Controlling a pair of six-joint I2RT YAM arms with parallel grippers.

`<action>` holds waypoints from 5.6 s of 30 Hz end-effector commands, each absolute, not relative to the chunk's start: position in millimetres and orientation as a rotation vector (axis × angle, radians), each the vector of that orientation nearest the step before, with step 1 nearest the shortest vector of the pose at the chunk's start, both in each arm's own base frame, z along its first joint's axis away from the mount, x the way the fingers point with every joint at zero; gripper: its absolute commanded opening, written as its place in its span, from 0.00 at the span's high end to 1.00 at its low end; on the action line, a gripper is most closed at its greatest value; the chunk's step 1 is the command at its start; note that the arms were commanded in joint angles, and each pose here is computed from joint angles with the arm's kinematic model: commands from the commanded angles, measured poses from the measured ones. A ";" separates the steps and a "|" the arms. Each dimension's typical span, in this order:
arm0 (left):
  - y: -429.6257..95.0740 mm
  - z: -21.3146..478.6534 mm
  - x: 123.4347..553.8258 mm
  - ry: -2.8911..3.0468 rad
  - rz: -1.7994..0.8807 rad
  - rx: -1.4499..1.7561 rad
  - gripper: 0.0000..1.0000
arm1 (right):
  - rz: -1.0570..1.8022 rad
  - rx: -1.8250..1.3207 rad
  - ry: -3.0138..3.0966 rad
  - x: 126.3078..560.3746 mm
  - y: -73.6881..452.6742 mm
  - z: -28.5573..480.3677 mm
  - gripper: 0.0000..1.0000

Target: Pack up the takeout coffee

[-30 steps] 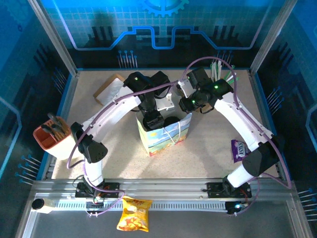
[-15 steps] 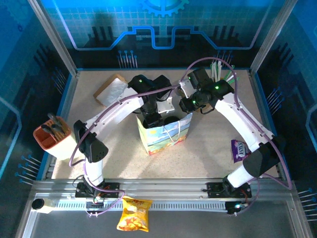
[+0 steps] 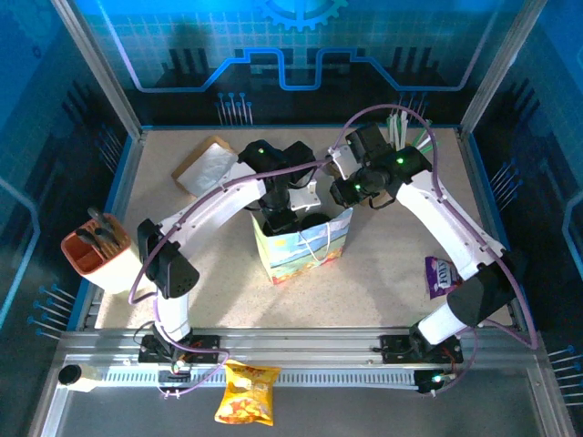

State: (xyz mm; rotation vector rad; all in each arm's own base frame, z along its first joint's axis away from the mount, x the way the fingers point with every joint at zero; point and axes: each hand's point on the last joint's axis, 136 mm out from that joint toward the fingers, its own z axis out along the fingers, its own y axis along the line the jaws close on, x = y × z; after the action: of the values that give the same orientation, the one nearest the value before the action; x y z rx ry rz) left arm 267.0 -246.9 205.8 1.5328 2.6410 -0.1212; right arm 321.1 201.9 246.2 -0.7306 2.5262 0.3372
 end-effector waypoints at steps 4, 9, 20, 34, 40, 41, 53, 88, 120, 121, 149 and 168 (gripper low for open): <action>-244.4 210.2 258.8 2.638 -0.166 1.532 0.52 | 0.329 -0.740 2.514 322.0 197.3 257.5 0.89; -244.5 216.0 253.7 2.622 -0.187 1.531 0.51 | 0.356 -0.796 2.500 319.7 202.2 259.6 0.93; -244.6 212.9 253.5 2.609 -0.156 1.554 0.51 | 0.380 -0.879 2.523 317.5 207.8 250.5 0.91; -246.5 194.2 261.3 2.673 -0.122 1.534 0.51 | 0.369 -0.859 2.529 318.9 206.4 246.4 0.88; -247.3 186.7 261.0 2.694 -0.124 1.530 0.51 | 0.361 -0.851 2.526 319.1 204.8 247.0 0.88; -247.4 185.6 260.6 2.699 -0.127 1.530 0.51 | 0.360 -0.851 2.525 319.0 204.5 247.6 0.88; -247.6 179.3 258.7 2.712 -0.134 1.535 0.51 | 0.358 -0.849 2.529 318.0 203.5 246.1 0.87; -247.0 181.3 257.8 2.704 -0.139 1.535 0.52 | 0.354 -0.850 2.532 317.5 202.5 244.8 0.87; -245.7 180.3 257.6 2.700 -0.134 1.538 0.52 | 0.357 -0.852 2.536 318.0 203.1 243.2 0.87; -245.3 179.8 257.3 2.702 -0.132 1.540 0.51 | 0.354 -0.852 2.536 317.9 202.7 243.4 0.87; -244.2 181.1 257.7 2.697 -0.126 1.536 0.52 | 0.355 -0.853 2.537 318.1 203.0 242.8 0.87; -236.9 181.1 258.9 2.708 -0.079 1.528 0.52 | 0.351 -0.855 2.542 317.5 202.4 240.8 0.87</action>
State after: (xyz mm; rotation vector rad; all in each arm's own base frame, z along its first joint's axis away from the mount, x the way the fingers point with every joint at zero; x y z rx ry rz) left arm 261.7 -244.7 176.2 1.5368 2.7031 -0.1004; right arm 318.5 209.1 243.0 -0.8650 2.5270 0.3636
